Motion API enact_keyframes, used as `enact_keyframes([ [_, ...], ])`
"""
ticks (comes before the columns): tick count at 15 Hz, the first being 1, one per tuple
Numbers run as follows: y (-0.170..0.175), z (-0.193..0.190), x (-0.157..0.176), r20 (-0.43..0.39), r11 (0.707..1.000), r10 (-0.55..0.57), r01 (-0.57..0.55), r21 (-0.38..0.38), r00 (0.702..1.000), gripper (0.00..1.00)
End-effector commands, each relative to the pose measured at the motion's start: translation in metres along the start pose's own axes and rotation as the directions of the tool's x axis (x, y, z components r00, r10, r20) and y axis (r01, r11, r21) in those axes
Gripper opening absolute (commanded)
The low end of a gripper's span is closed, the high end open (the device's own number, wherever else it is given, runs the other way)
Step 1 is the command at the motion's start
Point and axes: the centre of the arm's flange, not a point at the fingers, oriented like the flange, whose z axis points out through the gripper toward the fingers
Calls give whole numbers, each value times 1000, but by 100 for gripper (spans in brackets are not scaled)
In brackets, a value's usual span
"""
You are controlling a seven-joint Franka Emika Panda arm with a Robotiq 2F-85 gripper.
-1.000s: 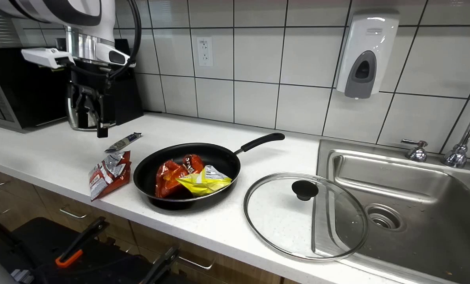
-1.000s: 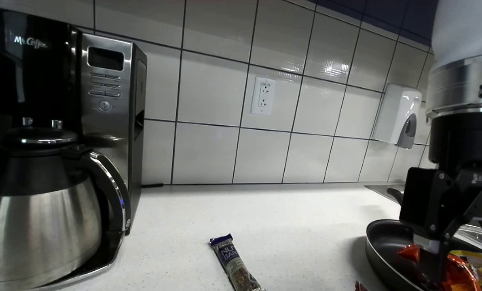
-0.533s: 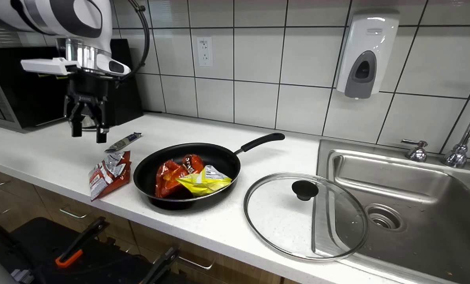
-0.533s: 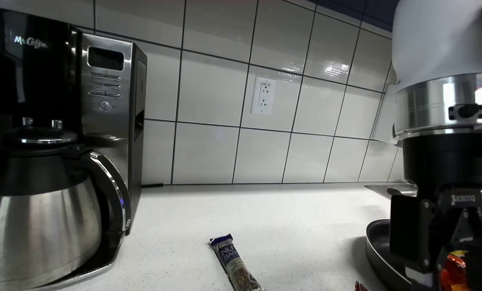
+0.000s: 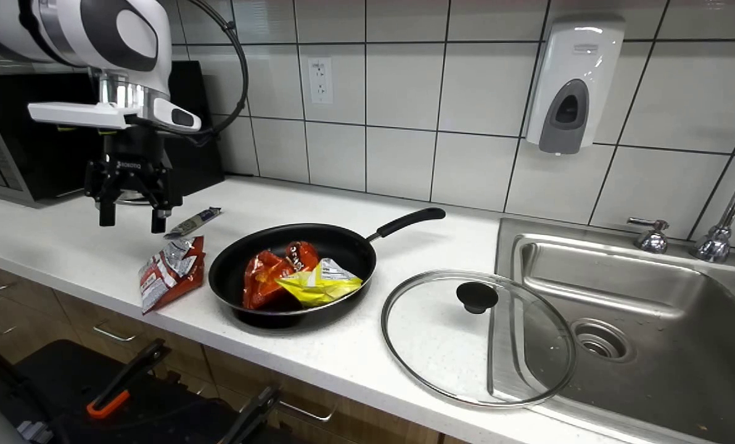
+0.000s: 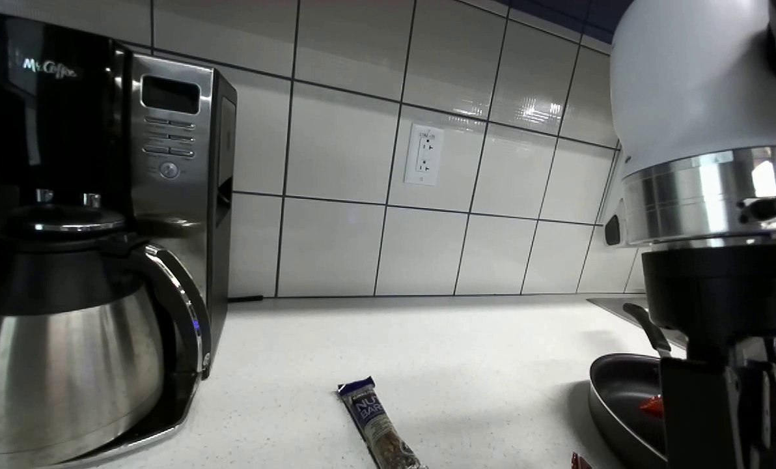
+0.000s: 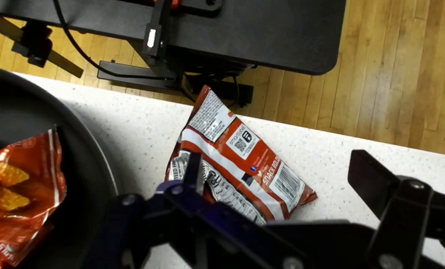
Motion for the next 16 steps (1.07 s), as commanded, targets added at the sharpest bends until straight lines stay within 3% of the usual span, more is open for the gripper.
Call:
enact_keyframes([
  [1, 1, 3, 4, 21, 992, -111, 112, -49, 994, 100],
  [8, -2, 25, 16, 59, 958, -277, 280, -67, 959, 100],
  [16, -4, 42, 18, 101, 938, -338, 344, -49, 936, 100],
])
